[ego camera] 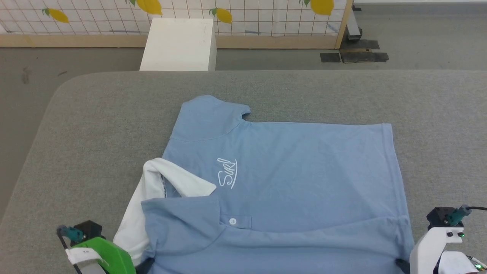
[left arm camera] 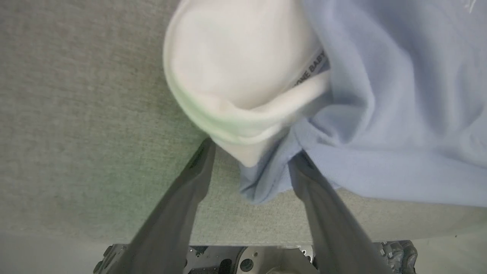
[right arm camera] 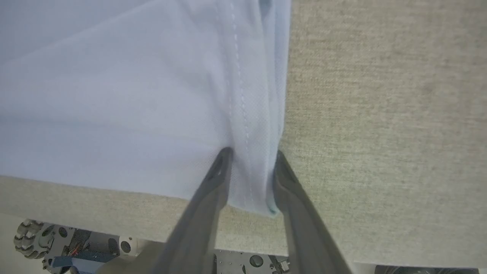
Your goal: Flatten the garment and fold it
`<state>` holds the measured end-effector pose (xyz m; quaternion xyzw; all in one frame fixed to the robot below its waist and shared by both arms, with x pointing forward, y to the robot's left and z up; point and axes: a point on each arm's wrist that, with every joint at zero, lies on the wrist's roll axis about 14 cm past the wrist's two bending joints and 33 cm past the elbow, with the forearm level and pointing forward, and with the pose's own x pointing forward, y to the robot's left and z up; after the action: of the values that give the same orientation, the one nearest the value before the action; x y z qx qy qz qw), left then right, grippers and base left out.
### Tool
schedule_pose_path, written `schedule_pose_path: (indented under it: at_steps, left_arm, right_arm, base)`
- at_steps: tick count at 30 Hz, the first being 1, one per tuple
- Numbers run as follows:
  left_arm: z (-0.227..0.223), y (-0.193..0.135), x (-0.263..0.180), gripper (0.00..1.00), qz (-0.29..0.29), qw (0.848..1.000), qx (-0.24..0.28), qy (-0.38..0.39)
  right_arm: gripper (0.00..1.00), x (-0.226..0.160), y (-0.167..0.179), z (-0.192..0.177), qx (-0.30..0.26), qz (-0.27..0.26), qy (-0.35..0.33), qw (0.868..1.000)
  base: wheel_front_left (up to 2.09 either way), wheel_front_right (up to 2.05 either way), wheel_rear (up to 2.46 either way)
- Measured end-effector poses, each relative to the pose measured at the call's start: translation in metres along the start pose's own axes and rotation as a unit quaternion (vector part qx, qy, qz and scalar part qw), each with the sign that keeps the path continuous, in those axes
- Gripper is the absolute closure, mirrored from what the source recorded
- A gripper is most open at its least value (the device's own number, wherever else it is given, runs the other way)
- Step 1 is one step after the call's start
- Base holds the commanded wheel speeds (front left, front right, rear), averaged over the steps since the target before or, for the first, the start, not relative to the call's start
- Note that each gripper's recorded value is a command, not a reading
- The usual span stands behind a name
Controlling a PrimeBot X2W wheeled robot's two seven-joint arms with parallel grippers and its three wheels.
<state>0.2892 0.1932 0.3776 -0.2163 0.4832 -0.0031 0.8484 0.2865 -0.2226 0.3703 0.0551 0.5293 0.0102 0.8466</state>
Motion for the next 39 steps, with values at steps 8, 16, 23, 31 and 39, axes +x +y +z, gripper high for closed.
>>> schedule_pose_path:
  at_steps: [8, 16, 23, 31, 39]
  left_arm:
    - [0.041, -0.007, -0.028, 0.0, -0.011, 0.998, 0.043, -0.048]
    - [0.138, -0.052, -0.08, 0.0, -0.062, 0.959, 0.08, -0.266]
    - [0.184, -0.069, -0.104, 0.0, -0.089, 0.887, 0.102, -0.441]
    - [0.187, -0.069, -0.092, 0.0, -0.1, 0.846, 0.122, -0.509]
    - [0.186, -0.07, -0.074, 0.0, -0.111, 0.84, 0.126, -0.516]
  right_arm:
    - [0.0, -0.025, -0.004, 0.046, -0.003, 0.009, -0.089, 0.996]
    - [0.0, -0.095, -0.021, 0.138, -0.006, -0.013, -0.292, 0.956]
    - [0.0, -0.131, -0.027, 0.182, -0.012, -0.031, -0.439, 0.898]
    - [0.0, -0.141, -0.029, 0.196, -0.011, -0.036, -0.535, 0.844]
    - [0.0, -0.112, -0.025, 0.182, -0.011, -0.03, -0.517, 0.856]
  base:
    - [0.0, 0.0, 0.0]
    - [0.0, 0.0, 0.0]
    - [0.0, 0.0, 0.0]
    - [0.0, 0.0, 0.0]
    - [0.0, 0.0, 0.0]
